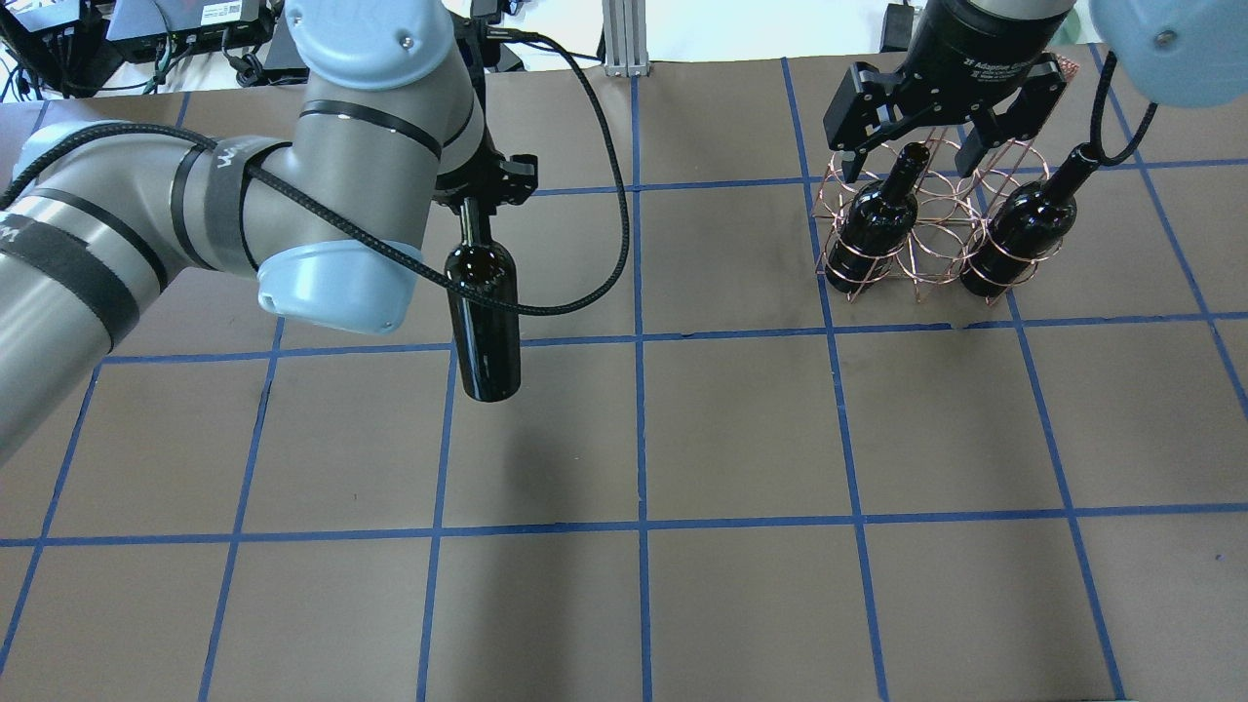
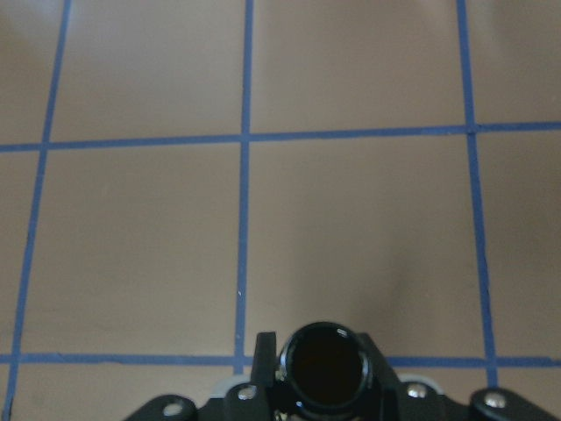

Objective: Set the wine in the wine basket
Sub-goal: 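Carry the bottle toward the wine rack and lower it upright onto the table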

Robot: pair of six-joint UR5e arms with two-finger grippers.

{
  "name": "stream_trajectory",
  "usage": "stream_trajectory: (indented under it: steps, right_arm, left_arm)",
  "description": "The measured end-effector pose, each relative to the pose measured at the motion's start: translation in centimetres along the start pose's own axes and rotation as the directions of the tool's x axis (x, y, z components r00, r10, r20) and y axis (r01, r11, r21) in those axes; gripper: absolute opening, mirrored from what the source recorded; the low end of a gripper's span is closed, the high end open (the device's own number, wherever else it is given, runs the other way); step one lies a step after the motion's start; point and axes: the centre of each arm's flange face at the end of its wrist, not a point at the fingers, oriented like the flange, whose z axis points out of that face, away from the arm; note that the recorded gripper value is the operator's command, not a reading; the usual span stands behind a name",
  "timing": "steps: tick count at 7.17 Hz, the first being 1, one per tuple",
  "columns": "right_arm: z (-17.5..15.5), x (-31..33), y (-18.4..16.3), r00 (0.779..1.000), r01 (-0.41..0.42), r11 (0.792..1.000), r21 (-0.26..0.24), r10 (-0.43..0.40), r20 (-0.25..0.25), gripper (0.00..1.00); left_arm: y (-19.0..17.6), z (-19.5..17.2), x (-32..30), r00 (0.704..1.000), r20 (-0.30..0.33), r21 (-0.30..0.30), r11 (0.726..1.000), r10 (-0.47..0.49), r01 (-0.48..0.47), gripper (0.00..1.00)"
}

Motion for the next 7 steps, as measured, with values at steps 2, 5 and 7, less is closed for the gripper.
stream_trajectory:
  steps: [2, 5, 7]
  right_arm:
    - [0.0, 0.0, 0.0, 1.0, 0.001, 1.0, 0.001, -0.001, 0.0, 1.0]
    - [-0.1, 0.2, -0.1, 1.0, -0.001, 1.0, 0.004, 0.001, 0.0, 1.0]
    - [-0.1, 0.7, -0.2, 1.0, -0.011, 1.0, 0.003, 0.011, -0.001, 1.0]
  left_arm:
    - [1.0, -0.7, 3.2, 0.998, -0.026, 0.017, 0.998, -0.054, 0.054, 0.0]
    - [0.0, -0.9, 5.0, 0.996, -0.086, 0.19, 0.981, -0.026, 0.042, 0.0]
    - [1.8, 0.6, 7.8, 0.995, -0.09, 0.242, 0.97, 0.036, -0.013, 0.0]
